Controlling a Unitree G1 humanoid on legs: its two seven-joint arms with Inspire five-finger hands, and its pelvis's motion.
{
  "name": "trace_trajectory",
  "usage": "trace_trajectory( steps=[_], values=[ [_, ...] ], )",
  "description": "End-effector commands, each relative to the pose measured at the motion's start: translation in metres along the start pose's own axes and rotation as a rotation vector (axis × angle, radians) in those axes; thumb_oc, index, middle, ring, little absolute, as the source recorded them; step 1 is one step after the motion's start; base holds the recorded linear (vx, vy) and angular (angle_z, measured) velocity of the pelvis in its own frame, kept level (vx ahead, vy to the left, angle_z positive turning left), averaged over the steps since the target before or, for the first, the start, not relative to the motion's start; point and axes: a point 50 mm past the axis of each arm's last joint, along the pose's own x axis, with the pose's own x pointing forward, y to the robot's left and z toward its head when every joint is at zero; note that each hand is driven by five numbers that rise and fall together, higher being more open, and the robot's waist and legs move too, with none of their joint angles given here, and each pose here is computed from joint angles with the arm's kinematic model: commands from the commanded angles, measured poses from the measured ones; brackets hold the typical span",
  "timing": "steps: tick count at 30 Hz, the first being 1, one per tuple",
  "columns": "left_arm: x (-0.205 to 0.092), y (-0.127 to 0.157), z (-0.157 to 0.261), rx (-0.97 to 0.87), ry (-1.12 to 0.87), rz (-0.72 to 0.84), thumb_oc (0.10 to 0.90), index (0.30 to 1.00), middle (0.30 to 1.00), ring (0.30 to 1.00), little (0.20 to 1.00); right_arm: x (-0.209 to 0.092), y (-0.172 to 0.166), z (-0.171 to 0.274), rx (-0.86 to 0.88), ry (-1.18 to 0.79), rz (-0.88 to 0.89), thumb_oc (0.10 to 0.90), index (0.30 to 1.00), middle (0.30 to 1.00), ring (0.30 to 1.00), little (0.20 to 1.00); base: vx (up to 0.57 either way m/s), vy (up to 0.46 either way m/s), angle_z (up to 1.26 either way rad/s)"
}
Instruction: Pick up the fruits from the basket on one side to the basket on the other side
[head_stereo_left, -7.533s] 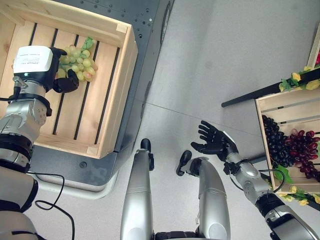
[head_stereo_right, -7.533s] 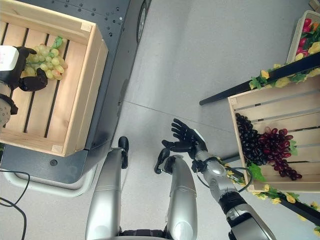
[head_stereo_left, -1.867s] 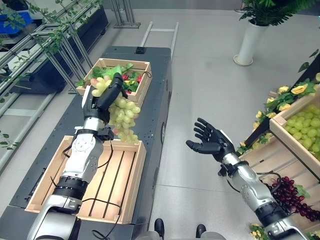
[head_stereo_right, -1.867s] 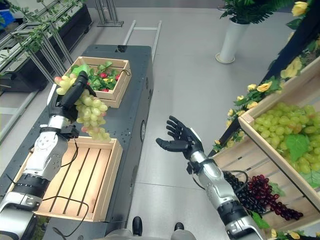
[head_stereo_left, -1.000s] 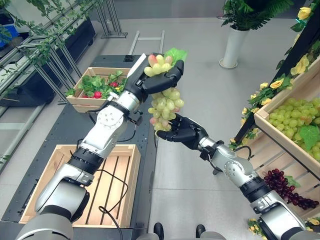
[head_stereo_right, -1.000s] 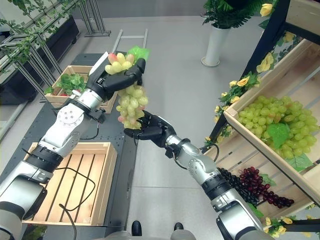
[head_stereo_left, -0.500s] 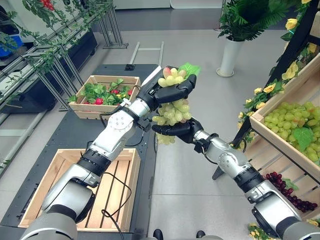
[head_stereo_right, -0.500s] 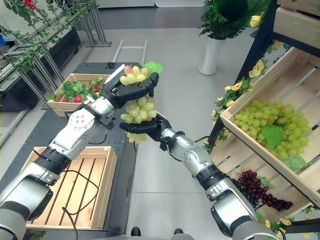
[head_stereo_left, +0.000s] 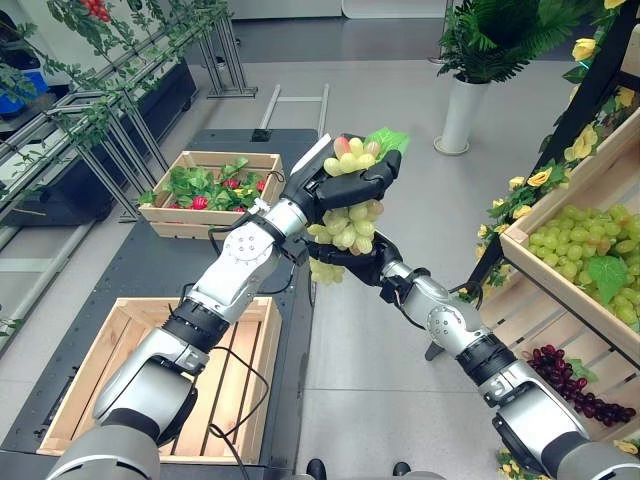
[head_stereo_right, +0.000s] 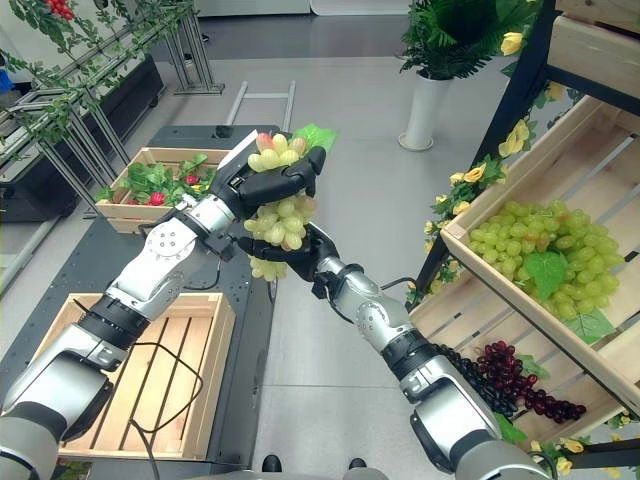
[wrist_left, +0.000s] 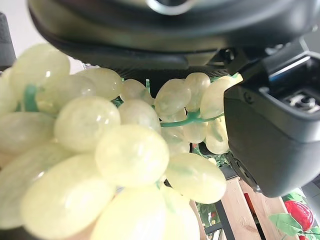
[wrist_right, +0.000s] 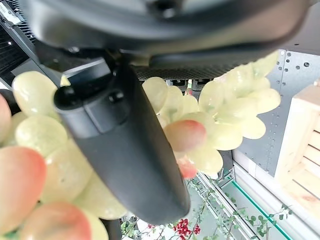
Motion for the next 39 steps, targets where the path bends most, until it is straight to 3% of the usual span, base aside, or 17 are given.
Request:
trace_trajectory(
  steps=[1, 14, 16, 17, 18, 33, 39],
  values=[
    [0.042, 0.017, 0.062, -0.006, -0.234, 0.054, 0.4, 0.3, 0.3, 0.3, 0.3, 0.021, 0.034, 0.058, 0.041, -0.27, 0.105, 0.4, 0.3, 0.3, 0.3, 0.3, 0.0, 0.0, 0.0],
    [0.031, 0.035, 0.049, 0.04, -0.175, 0.136, 0.4, 0.3, 0.3, 0.3, 0.3, 0.013, 0.019, 0.052, 0.062, -0.285, 0.06, 0.4, 0.3, 0.3, 0.3, 0.3, 0.0, 0.0, 0.0],
    [0.029, 0.038, 0.046, 0.04, -0.16, 0.148, 0.552, 0.528, 0.528, 0.528, 0.528, 0.012, 0.016, 0.052, 0.06, -0.287, 0.053, 0.4, 0.3, 0.3, 0.3, 0.3, 0.0, 0.0, 0.0],
    [0.028, 0.04, 0.042, 0.031, -0.142, 0.154, 0.706, 0.759, 0.759, 0.759, 0.759, 0.011, 0.015, 0.052, 0.059, -0.286, 0.048, 0.4, 0.3, 0.3, 0.3, 0.3, 0.0, 0.0, 0.0],
    [0.027, 0.041, 0.036, 0.022, -0.122, 0.165, 0.8, 0.9, 0.9, 0.9, 0.9, 0.011, 0.014, 0.052, 0.058, -0.285, 0.043, 0.4, 0.3, 0.3, 0.3, 0.3, 0.0, 0.0, 0.0],
    [0.011, 0.05, 0.008, 0.001, -0.016, 0.228, 0.8, 0.9, 0.9, 0.9, 0.9, 0.001, -0.01, 0.036, 0.093, -0.254, -0.024, 0.4, 0.3, 0.3, 0.3, 0.3, 0.0, 0.0, 0.0],
    [-0.008, 0.059, -0.005, 0.01, 0.044, 0.274, 0.8, 0.9, 0.9, 0.9, 0.9, -0.012, -0.025, 0.023, 0.068, -0.239, -0.084, 0.4, 0.3, 0.3, 0.3, 0.3, 0.0, 0.0, 0.0]
  ],
)
